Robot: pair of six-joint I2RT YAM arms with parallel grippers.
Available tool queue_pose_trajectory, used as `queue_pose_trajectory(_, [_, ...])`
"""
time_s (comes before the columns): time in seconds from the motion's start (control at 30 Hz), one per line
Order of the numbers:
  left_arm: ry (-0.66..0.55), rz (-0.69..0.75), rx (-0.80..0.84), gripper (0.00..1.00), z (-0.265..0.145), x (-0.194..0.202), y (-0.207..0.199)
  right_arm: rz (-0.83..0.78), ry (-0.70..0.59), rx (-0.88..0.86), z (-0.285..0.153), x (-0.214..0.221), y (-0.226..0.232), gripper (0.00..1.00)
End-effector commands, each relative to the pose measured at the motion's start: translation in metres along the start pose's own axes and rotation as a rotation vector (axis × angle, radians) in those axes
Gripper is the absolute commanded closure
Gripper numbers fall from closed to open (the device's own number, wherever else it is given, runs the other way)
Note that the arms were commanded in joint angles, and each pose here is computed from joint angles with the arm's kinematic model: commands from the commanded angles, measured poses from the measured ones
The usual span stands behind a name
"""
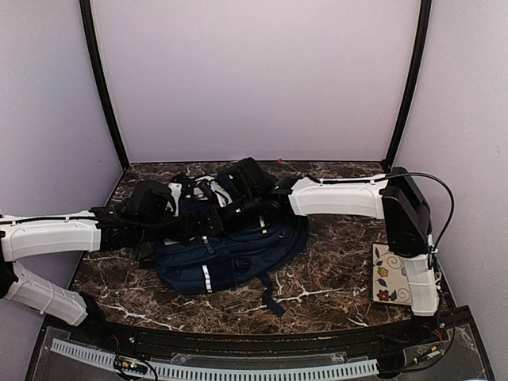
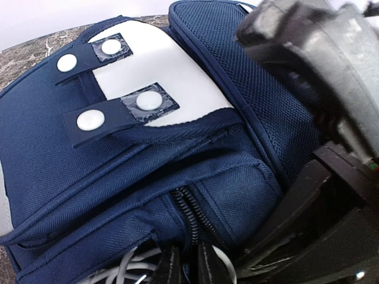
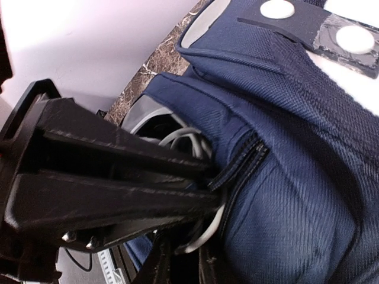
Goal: Pack the student bag
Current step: Place the charger in the lower front pocket of the bag, then adjust the student bag at the center of the board.
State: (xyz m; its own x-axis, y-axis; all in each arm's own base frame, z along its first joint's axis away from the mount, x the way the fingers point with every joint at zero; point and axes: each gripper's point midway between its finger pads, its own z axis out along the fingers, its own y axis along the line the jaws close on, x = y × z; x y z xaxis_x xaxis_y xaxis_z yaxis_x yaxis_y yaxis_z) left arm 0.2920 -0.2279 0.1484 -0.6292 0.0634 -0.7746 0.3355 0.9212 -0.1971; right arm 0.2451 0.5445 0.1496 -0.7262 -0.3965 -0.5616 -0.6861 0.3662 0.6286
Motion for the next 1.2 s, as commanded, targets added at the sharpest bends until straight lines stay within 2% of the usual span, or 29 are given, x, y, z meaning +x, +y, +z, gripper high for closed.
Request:
queue_pose_trajectory(0.0, [0.139,0.019,-0.133,0.85,0.020,0.043,0.031,0.014,0.081,0.022,-0.009,0.025,0.005,0.80])
queue_pose_trajectory(0.2, [0.165,-0.013,-0.137,0.87,0.017,0.055,0.035,0.009,0.004,0.131,-0.049,0.003,0.002,0.79])
queue_pose_trajectory(0.33, [0.143,-0.030,-0.131,0.87,0.008,0.055,0.038,-0.049,-0.107,0.364,-0.067,-0.019,-0.019,0.72])
queue_pose_trajectory(0.53, [0.131,-0.037,-0.131,0.87,0.004,0.055,0.039,-0.086,-0.126,0.443,-0.038,-0.018,-0.030,0.59])
queue_pose_trajectory(0.7, [0.122,-0.035,-0.121,0.87,0.004,0.053,0.038,-0.107,-0.062,0.454,-0.009,-0.001,-0.036,0.52])
queue_pose_trajectory(0.77, [0.119,-0.033,-0.121,0.87,0.004,0.052,0.038,-0.113,-0.034,0.472,-0.002,0.008,-0.041,0.53])
queue_pose_trajectory(0.8, [0.117,-0.031,-0.122,0.87,0.004,0.052,0.038,-0.110,-0.019,0.474,0.001,0.012,-0.044,0.59])
queue_pose_trajectory(0.9, [0.122,-0.021,-0.126,0.87,0.006,0.053,0.038,-0.116,0.002,0.480,0.003,0.016,-0.046,0.85])
queue_pose_trajectory(0.97, [0.131,-0.015,-0.115,0.86,0.008,0.055,0.036,-0.139,-0.001,0.473,0.000,0.008,-0.039,0.91])
queue_pose_trajectory(1.03, [0.135,-0.015,-0.113,0.86,0.009,0.055,0.035,-0.151,0.000,0.471,-0.002,0.003,-0.035,0.86])
queue_pose_trajectory(1.1, [0.133,-0.018,-0.113,0.86,0.009,0.054,0.035,-0.154,0.003,0.467,-0.003,0.001,-0.031,0.73])
queue_pose_trajectory(1.17, [0.125,-0.023,-0.113,0.86,0.007,0.053,0.036,-0.156,0.006,0.479,-0.001,0.005,-0.034,0.69])
